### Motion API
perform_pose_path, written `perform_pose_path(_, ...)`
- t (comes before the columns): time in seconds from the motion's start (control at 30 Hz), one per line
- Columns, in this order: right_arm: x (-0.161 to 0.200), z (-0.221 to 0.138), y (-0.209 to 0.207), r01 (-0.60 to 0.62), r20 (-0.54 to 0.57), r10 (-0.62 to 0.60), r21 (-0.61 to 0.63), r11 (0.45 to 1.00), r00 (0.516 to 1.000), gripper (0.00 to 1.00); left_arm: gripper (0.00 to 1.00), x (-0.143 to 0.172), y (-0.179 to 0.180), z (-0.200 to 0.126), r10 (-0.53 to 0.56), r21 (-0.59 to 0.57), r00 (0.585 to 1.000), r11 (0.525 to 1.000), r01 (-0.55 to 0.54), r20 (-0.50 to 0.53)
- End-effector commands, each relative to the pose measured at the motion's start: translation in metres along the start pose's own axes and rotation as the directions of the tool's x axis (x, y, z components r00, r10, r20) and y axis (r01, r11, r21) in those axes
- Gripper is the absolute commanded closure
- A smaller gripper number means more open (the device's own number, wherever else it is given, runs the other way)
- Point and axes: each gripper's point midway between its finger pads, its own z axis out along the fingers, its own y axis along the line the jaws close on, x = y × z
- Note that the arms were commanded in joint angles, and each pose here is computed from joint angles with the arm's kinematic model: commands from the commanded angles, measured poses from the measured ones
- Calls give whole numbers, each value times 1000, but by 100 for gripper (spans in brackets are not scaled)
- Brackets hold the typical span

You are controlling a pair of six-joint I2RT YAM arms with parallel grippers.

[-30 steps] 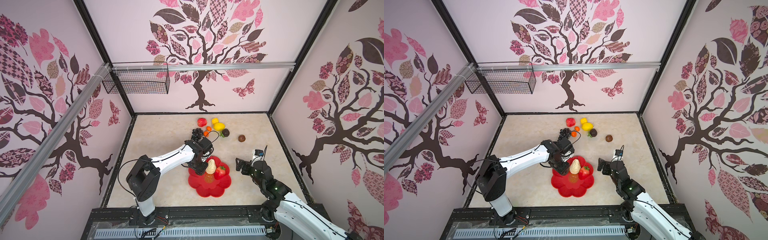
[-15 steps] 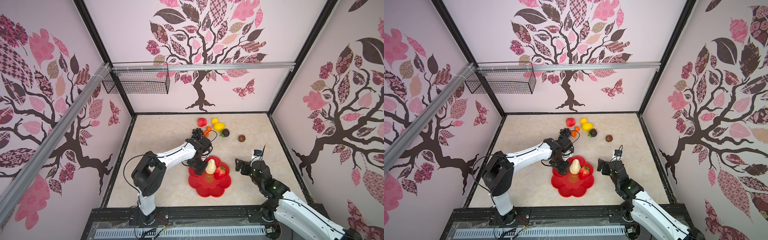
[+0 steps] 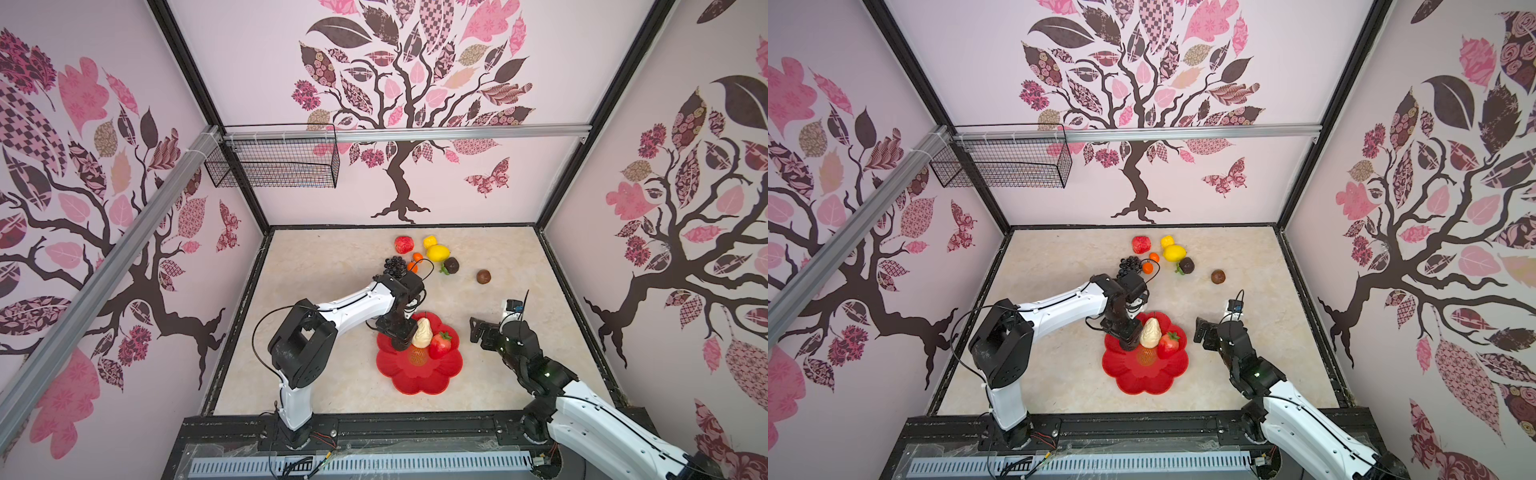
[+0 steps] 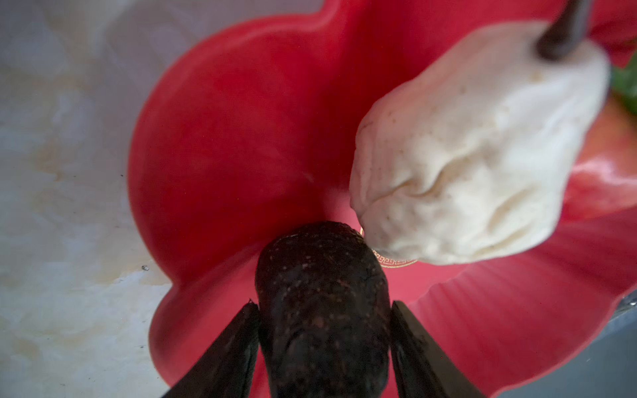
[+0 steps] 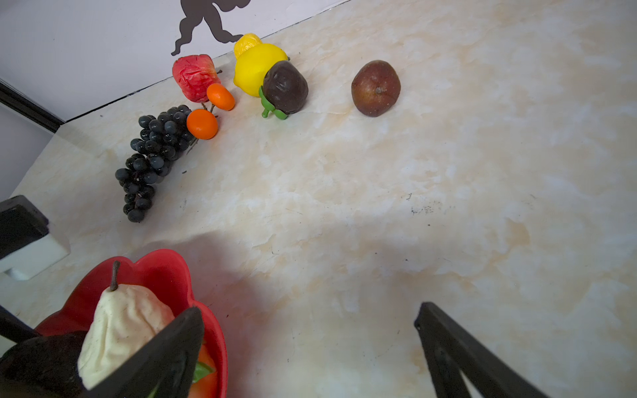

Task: Arrange fruit in a fruit bowl
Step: Place the fruit in the fruit bowl.

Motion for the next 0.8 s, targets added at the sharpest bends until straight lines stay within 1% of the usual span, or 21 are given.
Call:
perform_pose_path(0.0,-4,0,-1,2,16,-2,10,1000,1000,0,36,-13,0,-5,-27,0,999,1000,27,26)
perform_pose_path(0.13,-4,0,-1,3,16,-3,10,1000,1000,0,37,-15,3,-8,-32,-18,999,999,32,40)
perform_pose_path(0.4,-3,2,0,4,11,-4,12,1000,1000,0,42,-15,5,-17,-38,-28,997,999,39,66)
perform_pose_path(0.57,-3,2,0,4,12,-4,10,1000,1000,0,36,-8,6,-20,-48,-35,996,998,51,74)
perform_pose_path(0.77,-1,4,0,8,2,-8,10,1000,1000,0,33,-1,1,-9,-56,-22,997,998,57,52)
